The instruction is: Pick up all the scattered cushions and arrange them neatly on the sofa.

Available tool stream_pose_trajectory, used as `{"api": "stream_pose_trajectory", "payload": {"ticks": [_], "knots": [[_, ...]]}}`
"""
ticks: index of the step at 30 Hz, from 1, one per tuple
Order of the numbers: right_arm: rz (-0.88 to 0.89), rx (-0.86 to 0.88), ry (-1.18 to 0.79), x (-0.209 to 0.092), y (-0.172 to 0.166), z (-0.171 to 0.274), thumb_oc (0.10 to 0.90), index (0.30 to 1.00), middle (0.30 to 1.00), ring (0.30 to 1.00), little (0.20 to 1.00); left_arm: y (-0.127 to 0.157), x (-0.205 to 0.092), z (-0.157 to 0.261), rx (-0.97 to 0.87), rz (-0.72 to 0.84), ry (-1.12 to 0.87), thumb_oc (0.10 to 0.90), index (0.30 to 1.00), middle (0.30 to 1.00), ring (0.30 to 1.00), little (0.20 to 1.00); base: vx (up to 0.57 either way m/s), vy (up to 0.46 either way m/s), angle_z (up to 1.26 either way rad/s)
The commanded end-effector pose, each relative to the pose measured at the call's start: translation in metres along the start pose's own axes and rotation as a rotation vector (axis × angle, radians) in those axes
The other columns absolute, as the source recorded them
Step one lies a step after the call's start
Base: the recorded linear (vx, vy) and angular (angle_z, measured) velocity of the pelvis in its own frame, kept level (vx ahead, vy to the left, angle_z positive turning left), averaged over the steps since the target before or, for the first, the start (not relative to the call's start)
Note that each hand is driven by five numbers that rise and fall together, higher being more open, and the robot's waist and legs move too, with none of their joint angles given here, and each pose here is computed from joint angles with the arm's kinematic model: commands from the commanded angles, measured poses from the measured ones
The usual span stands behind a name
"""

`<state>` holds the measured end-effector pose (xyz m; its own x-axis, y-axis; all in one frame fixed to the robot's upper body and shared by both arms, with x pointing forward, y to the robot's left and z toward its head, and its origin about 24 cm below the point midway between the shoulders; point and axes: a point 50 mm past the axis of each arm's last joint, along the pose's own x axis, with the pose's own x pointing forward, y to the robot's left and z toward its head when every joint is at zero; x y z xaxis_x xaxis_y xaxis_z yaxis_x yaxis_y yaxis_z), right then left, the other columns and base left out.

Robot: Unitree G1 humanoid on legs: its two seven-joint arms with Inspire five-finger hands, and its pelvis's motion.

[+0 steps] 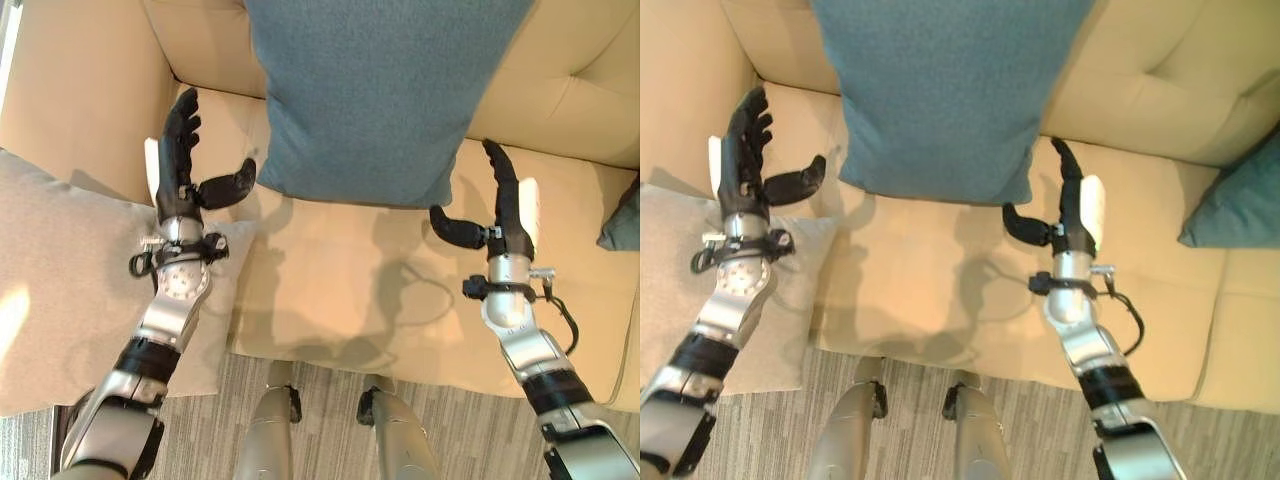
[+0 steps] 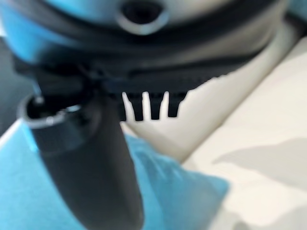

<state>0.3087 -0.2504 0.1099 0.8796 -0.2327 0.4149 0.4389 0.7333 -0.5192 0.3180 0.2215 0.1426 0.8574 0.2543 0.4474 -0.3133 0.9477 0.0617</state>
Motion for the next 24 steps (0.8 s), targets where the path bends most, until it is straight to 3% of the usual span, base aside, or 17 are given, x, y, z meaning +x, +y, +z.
{"api": "stream_pose_trajectory", "payload": {"ticks": [1,5,7,10,12,15,16,20,24], "knots": [[-0.009,-0.013,-0.071,-0.008,-0.008,0.003,0.8,0.9,0.9,0.9,0.9,-0.006,-0.008,-0.001,-0.007,-0.042,-0.056,0.8,0.9,0.9,0.9,0.9,0.07,-0.027,0.14],[0.056,-0.049,0.049,-0.043,-0.011,-0.026,0.8,0.9,0.9,0.9,0.9,0.008,-0.051,-0.029,-0.013,-0.061,0.085,0.8,0.9,0.9,0.9,0.9,0.07,-0.036,0.08],[0.143,-0.079,0.144,-0.074,-0.008,-0.046,0.8,0.9,0.9,0.9,0.9,0.016,-0.086,-0.051,-0.015,-0.088,0.215,0.8,0.9,0.9,0.9,0.9,0.09,-0.06,0.01],[0.197,-0.077,0.214,-0.095,-0.004,-0.057,0.8,0.9,0.9,0.9,0.9,0.02,-0.107,-0.062,0.009,-0.121,0.295,0.8,0.9,0.9,0.9,0.9,0.05,-0.034,0.1],[0.3,-0.087,0.324,-0.131,0.004,-0.074,0.8,0.9,0.9,0.9,0.9,0.029,-0.144,-0.083,0.048,-0.147,0.446,0.8,0.9,0.9,0.9,0.9,0.08,-0.092,0.08],[0.353,-0.081,0.374,-0.15,0.009,-0.08,0.8,0.9,0.9,0.9,0.9,0.035,-0.166,-0.093,0.072,-0.154,0.533,0.8,0.9,0.9,0.9,0.9,0.03,-0.069,0.08],[0.399,-0.072,0.411,-0.166,0.013,-0.083,0.8,0.9,0.9,0.9,0.9,0.039,-0.186,-0.101,0.078,-0.16,0.612,0.8,0.9,0.9,0.9,0.9,0.02,-0.037,0.0],[0.472,-0.042,0.465,-0.189,0.019,-0.085,0.8,0.9,0.9,0.9,0.9,0.041,-0.213,-0.106,0.065,-0.178,0.709,0.8,0.9,0.9,0.9,0.9,0.02,-0.07,0.0],[0.51,-0.027,0.461,-0.193,0.026,-0.083,0.8,0.9,0.9,0.9,0.9,0.032,-0.213,-0.107,0.046,-0.212,0.714,0.8,0.9,0.9,0.9,0.9,-0.08,-0.076,0.15]]}}
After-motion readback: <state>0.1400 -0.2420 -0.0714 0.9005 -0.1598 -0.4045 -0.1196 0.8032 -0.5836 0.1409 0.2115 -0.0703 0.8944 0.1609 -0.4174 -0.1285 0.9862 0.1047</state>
